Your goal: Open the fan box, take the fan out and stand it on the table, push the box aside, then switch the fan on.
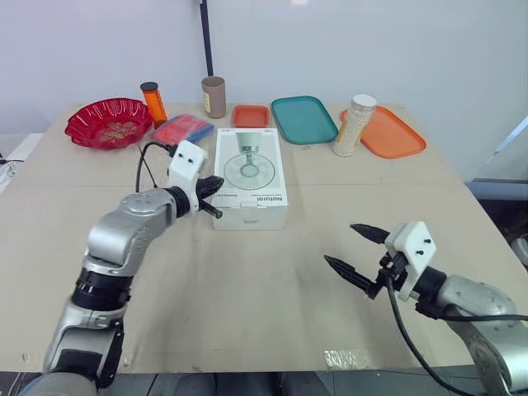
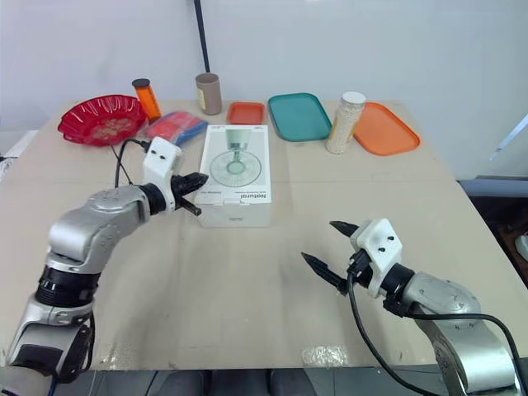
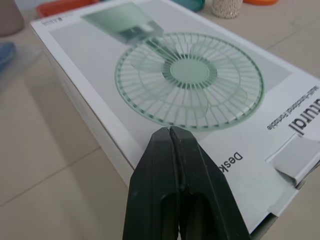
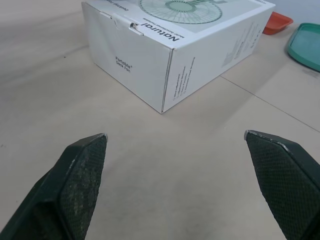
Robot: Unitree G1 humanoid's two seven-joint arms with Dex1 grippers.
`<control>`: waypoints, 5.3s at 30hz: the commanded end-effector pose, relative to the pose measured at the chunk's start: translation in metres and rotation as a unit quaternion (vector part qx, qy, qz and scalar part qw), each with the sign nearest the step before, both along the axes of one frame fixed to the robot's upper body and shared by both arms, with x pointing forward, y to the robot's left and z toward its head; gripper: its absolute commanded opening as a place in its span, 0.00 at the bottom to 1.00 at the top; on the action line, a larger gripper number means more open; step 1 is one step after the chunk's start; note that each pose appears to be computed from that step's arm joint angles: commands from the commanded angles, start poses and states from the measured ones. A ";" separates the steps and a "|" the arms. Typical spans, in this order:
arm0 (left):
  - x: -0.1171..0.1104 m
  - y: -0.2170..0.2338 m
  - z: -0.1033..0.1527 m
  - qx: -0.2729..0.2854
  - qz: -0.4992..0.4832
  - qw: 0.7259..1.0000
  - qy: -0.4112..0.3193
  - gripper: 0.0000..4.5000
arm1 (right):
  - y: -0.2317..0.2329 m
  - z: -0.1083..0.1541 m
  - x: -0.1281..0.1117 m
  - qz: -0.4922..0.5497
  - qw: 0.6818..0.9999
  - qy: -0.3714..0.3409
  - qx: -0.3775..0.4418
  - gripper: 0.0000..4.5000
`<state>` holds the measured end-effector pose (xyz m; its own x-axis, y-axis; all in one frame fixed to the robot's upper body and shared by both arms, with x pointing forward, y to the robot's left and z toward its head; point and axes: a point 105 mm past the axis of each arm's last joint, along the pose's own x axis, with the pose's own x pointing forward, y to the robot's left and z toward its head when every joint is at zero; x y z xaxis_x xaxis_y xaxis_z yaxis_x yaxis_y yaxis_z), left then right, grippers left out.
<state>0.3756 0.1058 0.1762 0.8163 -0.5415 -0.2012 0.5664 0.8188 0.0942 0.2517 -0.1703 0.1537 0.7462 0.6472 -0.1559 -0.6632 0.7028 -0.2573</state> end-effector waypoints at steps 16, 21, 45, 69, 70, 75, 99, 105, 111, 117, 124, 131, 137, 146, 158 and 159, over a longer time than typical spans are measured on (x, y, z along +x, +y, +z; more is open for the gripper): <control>0.002 -0.029 0.010 0.011 -0.046 0.998 -0.038 0.02 | 0.041 0.039 0.005 0.058 0.998 -0.033 0.018 1.00; 0.001 -0.025 -0.002 0.030 -0.044 0.998 -0.023 0.02 | 0.058 0.046 0.020 0.064 0.997 -0.048 -0.015 1.00; 0.004 -0.027 -0.001 0.025 -0.039 0.999 -0.020 0.02 | 0.122 0.045 0.088 0.087 0.992 -0.070 -0.059 1.00; -0.002 -0.031 -0.013 0.019 -0.052 0.998 -0.007 0.02 | 0.121 0.045 0.111 0.059 0.992 -0.083 -0.070 1.00; -0.002 -0.031 -0.014 0.019 -0.053 0.998 -0.006 0.02 | 0.121 0.045 0.111 0.058 0.992 -0.083 -0.070 1.00; -0.003 -0.031 -0.016 0.019 -0.054 0.998 -0.006 0.02 | 0.120 0.046 0.116 0.052 0.992 -0.085 -0.073 1.00; -0.004 -0.034 -0.026 0.019 -0.058 0.998 -0.002 0.02 | 0.117 0.065 0.120 0.052 0.998 -0.041 0.005 1.00; -0.005 -0.035 -0.026 0.018 -0.059 0.998 -0.003 0.02 | 0.116 0.066 0.120 0.050 0.998 -0.032 0.012 1.00; -0.004 -0.034 -0.025 0.018 -0.057 0.998 -0.005 0.02 | 0.113 0.069 0.116 0.052 0.998 -0.036 0.015 1.00; -0.005 -0.031 -0.025 0.021 -0.056 0.998 -0.003 0.02 | 0.092 0.067 0.095 0.064 0.997 -0.048 0.001 1.00; -0.004 -0.030 -0.023 0.024 -0.058 0.998 -0.004 0.02 | 0.077 0.035 0.061 0.104 0.992 -0.037 -0.067 1.00; -0.006 -0.029 -0.021 0.025 -0.057 0.998 -0.003 0.02 | 0.092 0.027 0.057 0.123 0.990 -0.032 -0.058 1.00; -0.007 -0.028 -0.021 0.028 -0.057 0.998 -0.002 0.02 | 0.099 0.020 0.059 0.132 0.989 -0.028 -0.055 1.00; -0.008 -0.025 -0.017 0.029 -0.050 0.998 -0.003 0.02 | 0.099 0.014 0.063 0.136 0.988 -0.032 -0.067 1.00; -0.008 -0.025 -0.015 0.028 -0.047 0.998 -0.006 0.02 | 0.099 -0.013 0.048 0.159 0.984 0.016 -0.083 1.00; -0.008 -0.025 -0.013 0.027 -0.045 0.999 -0.008 0.02 | 0.098 -0.015 0.047 0.160 0.983 0.019 -0.084 1.00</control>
<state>0.3676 0.0753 0.1683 0.7591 -0.6198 -0.1991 0.6491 0.7442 0.1578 0.3046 -0.0737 0.1486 0.5313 0.8057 -0.2618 -0.8309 0.4354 -0.3463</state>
